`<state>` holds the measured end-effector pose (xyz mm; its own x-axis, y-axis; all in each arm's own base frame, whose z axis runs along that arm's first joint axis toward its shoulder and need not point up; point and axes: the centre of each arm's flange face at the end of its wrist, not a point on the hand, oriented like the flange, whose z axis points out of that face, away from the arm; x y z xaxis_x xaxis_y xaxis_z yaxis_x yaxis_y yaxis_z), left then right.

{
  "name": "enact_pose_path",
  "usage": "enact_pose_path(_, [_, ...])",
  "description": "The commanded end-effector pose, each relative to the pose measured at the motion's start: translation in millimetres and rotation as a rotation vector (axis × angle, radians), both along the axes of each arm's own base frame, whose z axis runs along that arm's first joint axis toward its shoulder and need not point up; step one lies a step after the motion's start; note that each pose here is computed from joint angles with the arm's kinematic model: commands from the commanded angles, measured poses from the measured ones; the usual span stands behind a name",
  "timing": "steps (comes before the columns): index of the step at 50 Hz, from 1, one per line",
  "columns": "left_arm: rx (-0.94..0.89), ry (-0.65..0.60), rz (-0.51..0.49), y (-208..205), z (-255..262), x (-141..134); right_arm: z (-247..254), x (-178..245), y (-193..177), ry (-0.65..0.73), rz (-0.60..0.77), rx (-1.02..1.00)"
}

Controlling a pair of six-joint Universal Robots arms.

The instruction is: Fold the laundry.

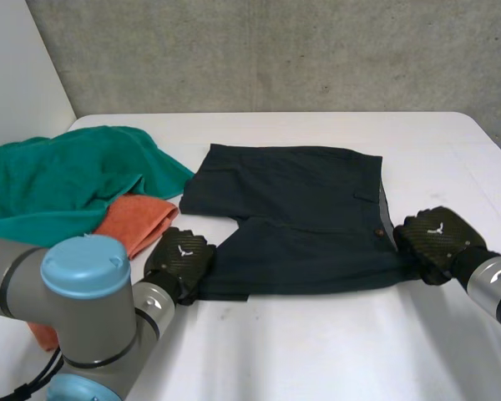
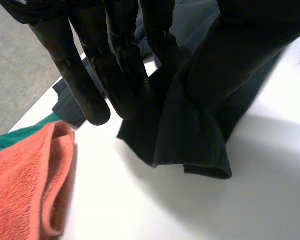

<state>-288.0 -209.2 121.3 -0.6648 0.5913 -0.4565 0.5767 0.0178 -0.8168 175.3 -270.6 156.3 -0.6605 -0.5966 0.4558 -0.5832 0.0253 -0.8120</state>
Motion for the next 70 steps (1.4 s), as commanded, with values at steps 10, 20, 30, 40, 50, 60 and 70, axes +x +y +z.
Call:
enact_pose_path(10, [-0.277,0.35,-0.039,41.1,198.0,5.1,162.0,-2.4,17.2,0.0,-0.085,-0.283])
enact_pose_path(20, [-0.174,0.294,-0.036,53.7,218.9,12.2,201.0,-5.0,26.2,0.005,-0.103,-0.276])
enact_pose_path(30, [-0.099,0.215,-0.042,11.4,167.8,-21.4,143.0,-2.2,-13.2,0.041,-0.126,-0.078])
enact_pose_path(40, [-0.278,0.127,-0.041,-95.8,106.6,-68.9,81.5,17.1,-76.0,0.091,-0.223,-0.134])
enact_pose_path(50, [-0.374,0.19,-0.098,-150.2,66.6,-101.3,46.7,45.9,-129.4,0.022,-0.242,-0.376])
enact_pose_path(60, [-0.393,0.321,-0.032,-134.5,87.3,-96.6,51.2,38.2,-104.2,-0.014,-0.271,-0.274])
enact_pose_path(70, [-0.317,0.381,-0.089,-67.2,108.8,-75.8,27.4,6.8,-34.7,-0.035,-0.188,0.131])
